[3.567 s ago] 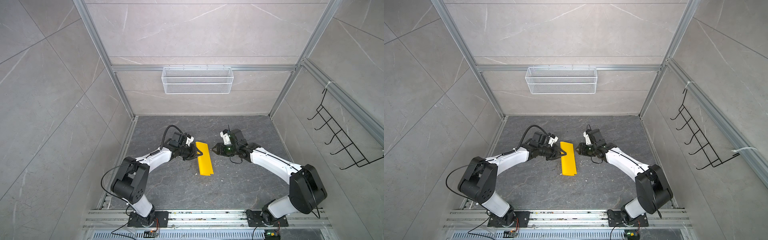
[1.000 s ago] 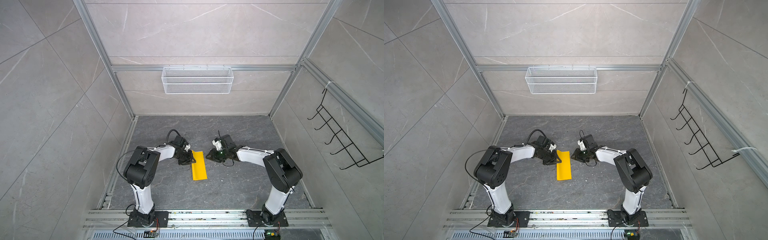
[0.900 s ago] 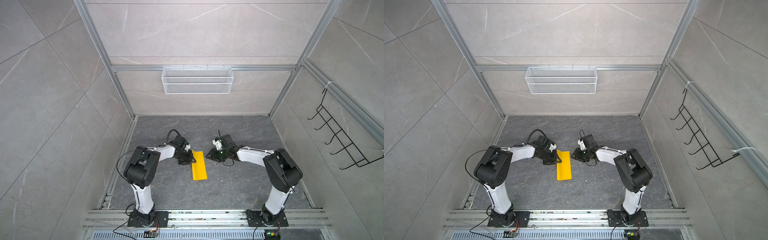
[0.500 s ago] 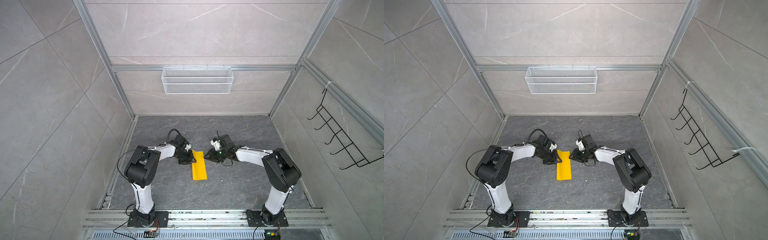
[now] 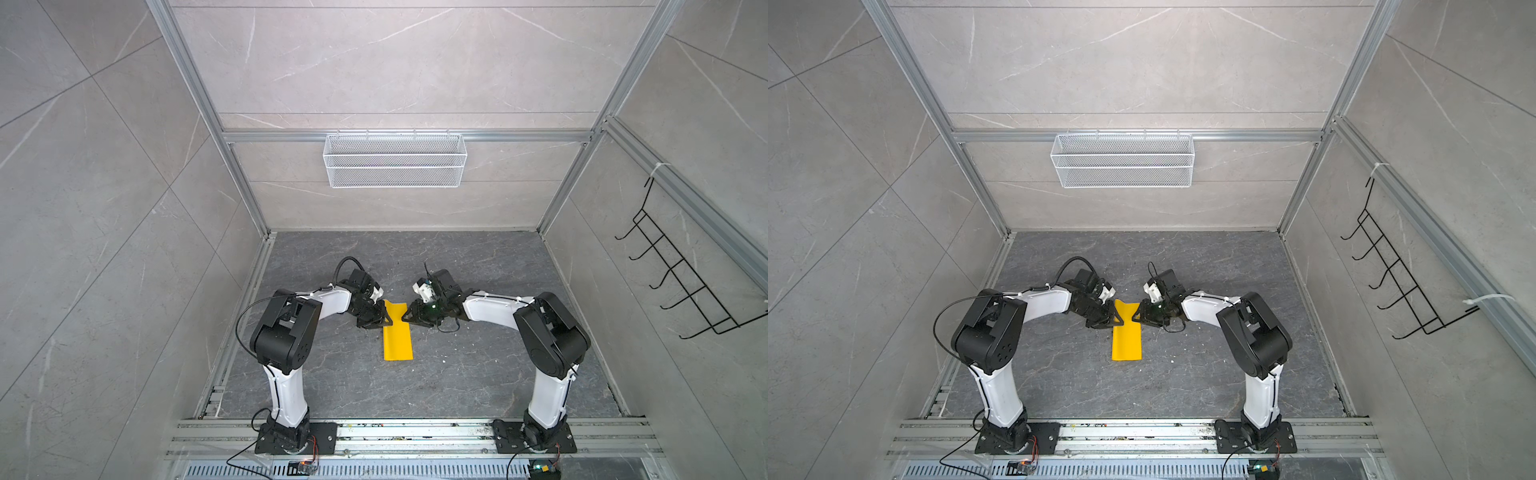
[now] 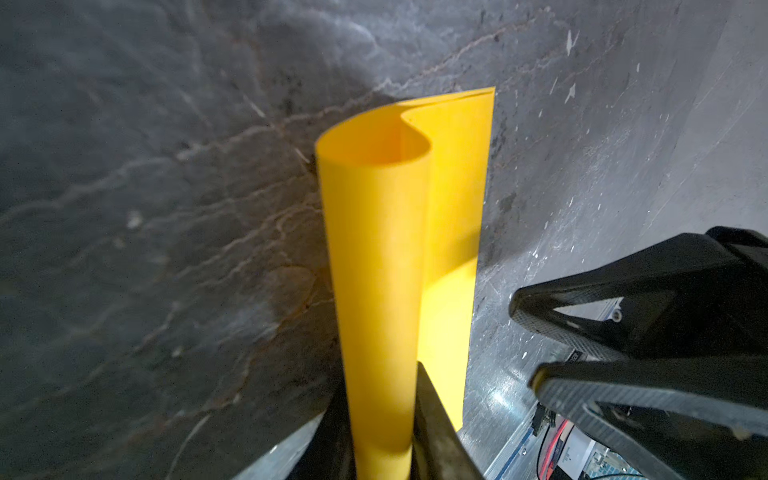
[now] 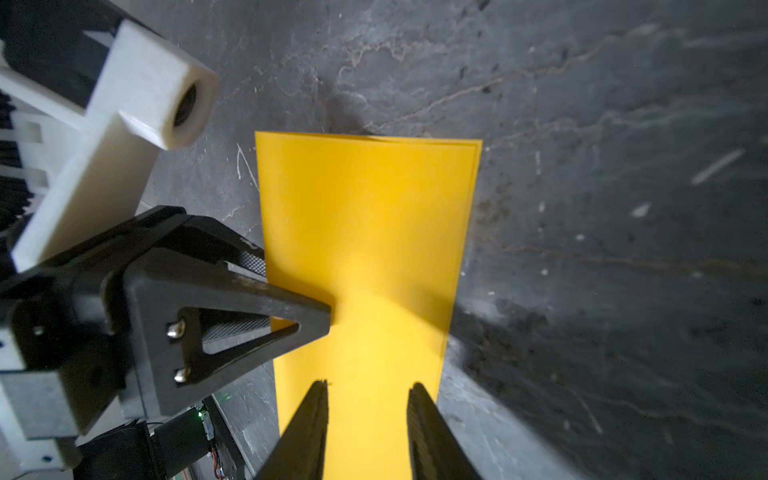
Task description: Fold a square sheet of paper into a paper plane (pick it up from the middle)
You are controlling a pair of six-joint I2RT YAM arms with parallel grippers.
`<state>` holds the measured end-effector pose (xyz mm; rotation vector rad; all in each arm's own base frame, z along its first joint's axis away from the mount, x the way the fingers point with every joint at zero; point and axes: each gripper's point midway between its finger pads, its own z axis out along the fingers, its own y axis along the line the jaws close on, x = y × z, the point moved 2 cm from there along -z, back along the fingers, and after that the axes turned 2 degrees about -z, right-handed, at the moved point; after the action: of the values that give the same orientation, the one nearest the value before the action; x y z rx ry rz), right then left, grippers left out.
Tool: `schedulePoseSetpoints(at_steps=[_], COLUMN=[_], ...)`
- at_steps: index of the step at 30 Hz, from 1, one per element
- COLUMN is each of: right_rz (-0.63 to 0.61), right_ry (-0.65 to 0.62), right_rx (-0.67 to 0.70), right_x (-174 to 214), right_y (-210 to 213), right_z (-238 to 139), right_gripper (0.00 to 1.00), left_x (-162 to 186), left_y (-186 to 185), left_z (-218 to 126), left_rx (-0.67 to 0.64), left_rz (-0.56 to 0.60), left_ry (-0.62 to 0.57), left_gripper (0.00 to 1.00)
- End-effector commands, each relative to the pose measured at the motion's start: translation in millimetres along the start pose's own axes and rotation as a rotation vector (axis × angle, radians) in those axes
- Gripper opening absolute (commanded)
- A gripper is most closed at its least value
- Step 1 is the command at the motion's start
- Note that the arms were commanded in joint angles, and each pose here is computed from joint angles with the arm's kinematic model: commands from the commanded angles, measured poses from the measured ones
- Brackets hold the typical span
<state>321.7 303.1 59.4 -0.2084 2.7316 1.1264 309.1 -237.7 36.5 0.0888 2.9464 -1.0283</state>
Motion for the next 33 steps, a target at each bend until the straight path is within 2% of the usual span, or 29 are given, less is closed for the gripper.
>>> schedulePoseSetpoints(at_steps=[1,14,27,30,33], right_rz=[-0.010,-0.006,0.025,0.039,0.042], right_ry=[0.041,0.079,0.134,0.156,0.173], right_rx=[-0.007,-0.005,0.091,0.125,0.160], right_x=[4,9,26,33,38], right_y=[2,1,-28,-39,-47], right_z=[8,18,29,31,32], right_gripper=[0.36,0.36,0.35,0.35,0.35], left_x=[21,21,16,9,-5], left_y=[36,37,34,23,-1], left_z=[16,17,14,3,-23], left_rx=[-0.130,-0.134,-0.134,-0.123,-0.091], left_rz=[-0.046,-0.050,-0.051,-0.051,-0.043], left_ry=[0.080,0.078,0.065,0.039,-0.027], left_gripper=[0.25,0.25,0.25,0.29,0.36])
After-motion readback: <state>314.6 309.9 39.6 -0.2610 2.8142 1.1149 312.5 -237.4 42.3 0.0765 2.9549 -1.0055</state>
